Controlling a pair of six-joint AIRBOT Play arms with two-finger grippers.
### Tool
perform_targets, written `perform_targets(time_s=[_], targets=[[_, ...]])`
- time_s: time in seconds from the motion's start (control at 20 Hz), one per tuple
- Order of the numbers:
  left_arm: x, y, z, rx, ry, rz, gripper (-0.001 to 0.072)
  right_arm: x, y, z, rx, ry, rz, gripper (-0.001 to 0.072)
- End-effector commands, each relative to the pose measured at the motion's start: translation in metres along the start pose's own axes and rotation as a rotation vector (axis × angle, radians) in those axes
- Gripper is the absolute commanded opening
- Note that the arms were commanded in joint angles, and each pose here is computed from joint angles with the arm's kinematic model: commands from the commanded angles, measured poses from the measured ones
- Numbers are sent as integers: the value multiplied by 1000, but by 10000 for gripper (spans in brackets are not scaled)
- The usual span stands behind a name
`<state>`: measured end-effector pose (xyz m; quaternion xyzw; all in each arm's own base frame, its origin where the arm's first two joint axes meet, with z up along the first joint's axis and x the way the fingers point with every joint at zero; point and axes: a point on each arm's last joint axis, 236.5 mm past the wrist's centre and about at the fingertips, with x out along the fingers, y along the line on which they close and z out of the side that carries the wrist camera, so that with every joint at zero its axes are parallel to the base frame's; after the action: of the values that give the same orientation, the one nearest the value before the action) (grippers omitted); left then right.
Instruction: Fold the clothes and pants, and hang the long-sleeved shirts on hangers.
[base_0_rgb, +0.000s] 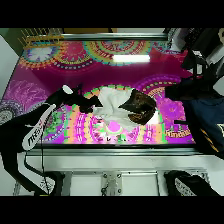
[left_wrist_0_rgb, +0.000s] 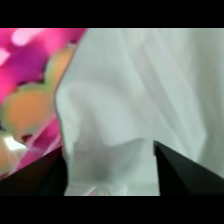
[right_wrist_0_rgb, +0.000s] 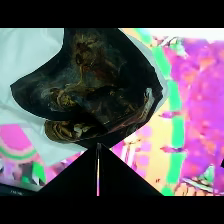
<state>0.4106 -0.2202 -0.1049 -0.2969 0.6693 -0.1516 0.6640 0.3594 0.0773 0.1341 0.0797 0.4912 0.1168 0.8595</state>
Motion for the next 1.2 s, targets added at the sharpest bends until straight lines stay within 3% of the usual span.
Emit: perform_targets(time_s=[0.0, 0.2, 0.25, 0.3, 0.35, 0.55, 1.0, 1.05, 1.15], targets=[[4, -13, 3, 34, 11, -7, 10, 2, -1, -18, 28, 71, -2, 10], [-34, -27, 24, 81, -56, -42, 9, 43, -16, -80, 235, 238, -34, 30], [-43, -29, 27, 92, -75, -47, 9, 61, -20, -105, 298, 291, -41, 262], [-49, -31, 30, 108, -92, -50, 9, 78, -19, -127, 356, 333, -25, 629], [-54, -30, 32, 114, -103, -46, 9, 96, -11, -147, 427, 361, 23, 713], [-55, -22, 32, 136, -104, -8, 8, 153, 26, -187, 636, 364, 146, 705], [-56, -23, 31, 135, -104, -11, 9, 213, 92, -177, 569, 307, 189, 701], [-56, -23, 32, 135, -105, -11, 9, 217, 96, -177, 560, 309, 191, 647], [-56, -23, 32, 135, -105, -11, 9, 223, 100, -176, 542, 317, 188, 447]])
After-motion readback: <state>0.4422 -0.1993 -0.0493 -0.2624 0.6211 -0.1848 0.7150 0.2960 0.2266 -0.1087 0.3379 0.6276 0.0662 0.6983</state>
